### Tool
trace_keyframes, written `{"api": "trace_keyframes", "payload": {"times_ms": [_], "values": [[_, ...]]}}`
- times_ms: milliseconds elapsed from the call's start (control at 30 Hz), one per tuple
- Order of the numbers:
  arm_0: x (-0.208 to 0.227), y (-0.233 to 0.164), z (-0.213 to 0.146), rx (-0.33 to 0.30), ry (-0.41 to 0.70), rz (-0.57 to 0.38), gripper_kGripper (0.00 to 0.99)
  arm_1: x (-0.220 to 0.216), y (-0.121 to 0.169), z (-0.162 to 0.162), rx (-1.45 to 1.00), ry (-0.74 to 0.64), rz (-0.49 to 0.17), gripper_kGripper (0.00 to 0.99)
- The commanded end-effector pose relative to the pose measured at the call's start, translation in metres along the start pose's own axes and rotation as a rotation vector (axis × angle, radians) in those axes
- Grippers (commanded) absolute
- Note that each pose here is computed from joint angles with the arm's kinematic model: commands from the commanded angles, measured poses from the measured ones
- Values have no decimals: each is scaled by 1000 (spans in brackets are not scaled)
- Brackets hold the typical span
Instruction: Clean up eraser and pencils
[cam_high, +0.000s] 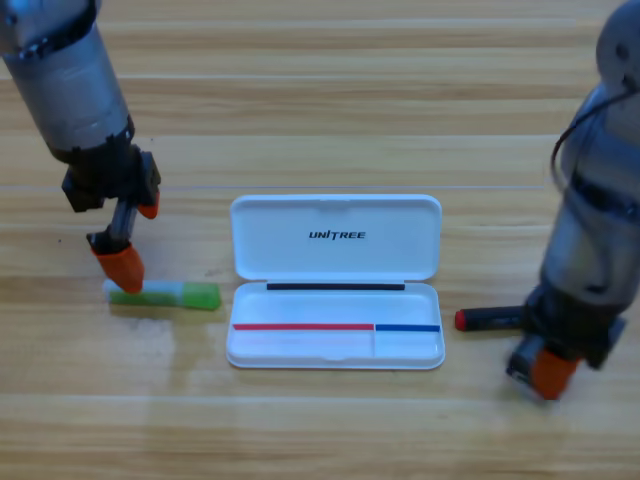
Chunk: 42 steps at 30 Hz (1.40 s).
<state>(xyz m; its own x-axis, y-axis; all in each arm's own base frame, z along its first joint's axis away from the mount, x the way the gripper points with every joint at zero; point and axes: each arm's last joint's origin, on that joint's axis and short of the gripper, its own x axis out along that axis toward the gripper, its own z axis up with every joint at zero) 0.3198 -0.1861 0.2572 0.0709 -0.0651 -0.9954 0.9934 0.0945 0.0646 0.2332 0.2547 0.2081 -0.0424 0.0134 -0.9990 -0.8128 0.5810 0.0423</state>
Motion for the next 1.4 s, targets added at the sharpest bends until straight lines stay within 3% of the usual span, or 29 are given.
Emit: {"api": "trace_keyframes", "payload": {"times_ms": [33,333,533,900,1033,1200,1300,1367,1400], "values": [[35,1,-4,-8,24,-47,990,-71,22,0,-254,-87,26,0],[59,-1,-6,19,29,-51,989,-37,28,71,-578,-58,62,0],[70,1,-5,43,38,-60,990,-15,25,99,-640,-44,35,0],[88,-2,-8,83,34,-44,983,13,14,110,-657,12,37,0],[91,-3,-9,93,28,-32,927,17,13,110,-655,24,39,0],[89,-6,-11,104,10,8,673,18,13,107,-654,32,44,0],[88,-6,-12,135,21,19,356,20,11,107,-649,38,45,0],[85,-5,-13,140,34,36,20,22,10,107,-646,43,46,0],[84,-5,-13,139,43,45,0,22,9,107,-644,45,45,0]]}}
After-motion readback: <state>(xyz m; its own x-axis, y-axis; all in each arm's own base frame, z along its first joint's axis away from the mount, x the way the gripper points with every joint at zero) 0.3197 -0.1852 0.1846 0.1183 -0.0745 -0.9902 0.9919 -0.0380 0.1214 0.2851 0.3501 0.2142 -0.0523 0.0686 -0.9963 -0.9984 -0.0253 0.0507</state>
